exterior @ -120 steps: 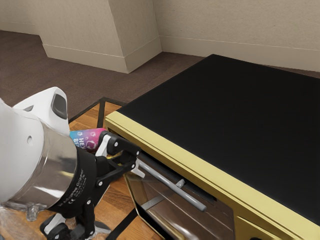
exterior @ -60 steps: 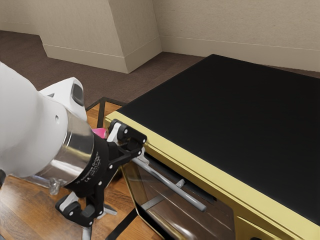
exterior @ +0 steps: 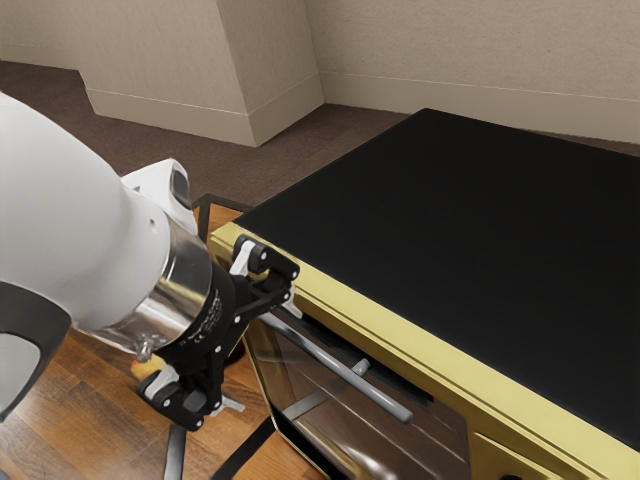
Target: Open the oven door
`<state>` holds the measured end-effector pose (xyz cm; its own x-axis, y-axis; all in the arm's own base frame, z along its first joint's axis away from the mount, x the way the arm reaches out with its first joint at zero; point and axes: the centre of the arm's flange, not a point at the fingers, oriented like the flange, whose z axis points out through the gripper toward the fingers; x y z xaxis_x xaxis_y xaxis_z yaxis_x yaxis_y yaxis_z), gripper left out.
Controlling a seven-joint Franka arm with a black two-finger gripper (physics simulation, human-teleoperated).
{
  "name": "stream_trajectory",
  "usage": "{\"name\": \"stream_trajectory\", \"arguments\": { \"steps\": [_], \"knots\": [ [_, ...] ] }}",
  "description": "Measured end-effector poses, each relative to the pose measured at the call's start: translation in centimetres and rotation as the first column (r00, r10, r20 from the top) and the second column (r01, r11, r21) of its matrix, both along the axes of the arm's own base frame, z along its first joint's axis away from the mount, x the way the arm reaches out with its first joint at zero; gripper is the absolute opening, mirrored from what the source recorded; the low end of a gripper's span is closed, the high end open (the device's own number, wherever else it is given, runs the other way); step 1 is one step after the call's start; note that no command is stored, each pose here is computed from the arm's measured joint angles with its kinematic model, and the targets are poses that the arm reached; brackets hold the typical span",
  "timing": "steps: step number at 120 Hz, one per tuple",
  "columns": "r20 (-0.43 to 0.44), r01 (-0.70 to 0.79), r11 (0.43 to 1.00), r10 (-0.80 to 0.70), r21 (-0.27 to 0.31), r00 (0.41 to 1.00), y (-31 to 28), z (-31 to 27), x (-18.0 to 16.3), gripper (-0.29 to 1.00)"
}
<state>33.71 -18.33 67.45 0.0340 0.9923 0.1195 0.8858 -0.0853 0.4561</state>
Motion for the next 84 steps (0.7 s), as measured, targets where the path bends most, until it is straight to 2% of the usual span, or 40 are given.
{"name": "stream_trajectory", "arguments": {
  "steps": [52,84],
  "knots": [
    [-0.03,-0.014,0.999,0.013,-0.049,0.999,1.1,-3.4,0.8,0.7],
    [-0.007,-0.027,0.998,0.027,-0.061,1.0,1.6,-4.8,-0.8,0.7]
  ]
}}
